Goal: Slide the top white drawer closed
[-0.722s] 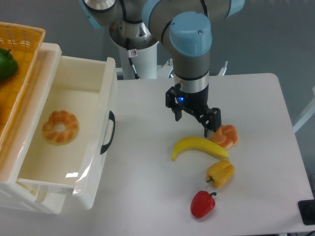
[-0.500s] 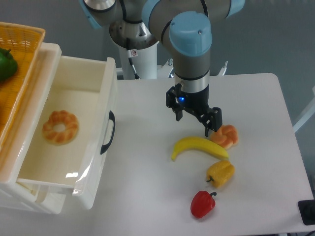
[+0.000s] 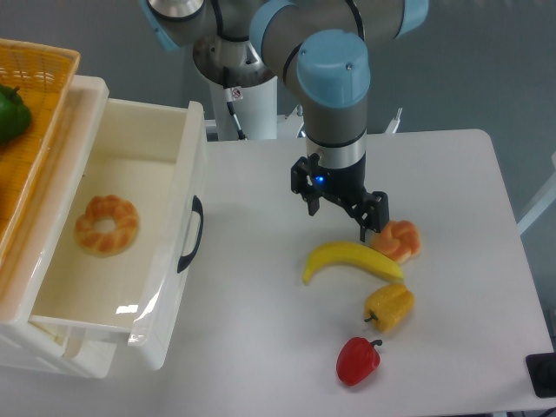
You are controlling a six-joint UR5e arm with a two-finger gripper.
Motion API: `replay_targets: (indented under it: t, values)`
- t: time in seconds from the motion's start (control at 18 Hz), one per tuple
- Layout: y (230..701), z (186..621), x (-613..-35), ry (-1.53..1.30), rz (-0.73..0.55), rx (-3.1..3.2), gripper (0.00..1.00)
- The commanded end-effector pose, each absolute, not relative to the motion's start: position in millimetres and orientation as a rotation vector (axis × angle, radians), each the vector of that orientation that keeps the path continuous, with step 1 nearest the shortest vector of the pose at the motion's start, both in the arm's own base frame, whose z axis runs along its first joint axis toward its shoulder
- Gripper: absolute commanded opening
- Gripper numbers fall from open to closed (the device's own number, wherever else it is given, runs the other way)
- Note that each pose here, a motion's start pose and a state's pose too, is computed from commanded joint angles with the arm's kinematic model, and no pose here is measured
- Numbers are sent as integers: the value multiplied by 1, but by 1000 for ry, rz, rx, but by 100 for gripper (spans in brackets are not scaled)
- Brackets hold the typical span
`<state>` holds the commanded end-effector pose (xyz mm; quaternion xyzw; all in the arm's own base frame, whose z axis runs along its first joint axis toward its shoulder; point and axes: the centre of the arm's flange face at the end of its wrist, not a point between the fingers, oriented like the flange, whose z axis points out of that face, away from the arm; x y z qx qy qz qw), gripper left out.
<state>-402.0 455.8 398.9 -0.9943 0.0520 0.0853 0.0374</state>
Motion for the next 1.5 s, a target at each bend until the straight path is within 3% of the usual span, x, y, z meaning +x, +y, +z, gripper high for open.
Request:
replay_targets:
  t: [0.44,1.33,1.5]
  values:
    - [473,369,-381,-63,176,-3074,100]
    - [497,323,-368,-211,76,-3111,100]
    - [505,310,-362,-245,6,-3104,100]
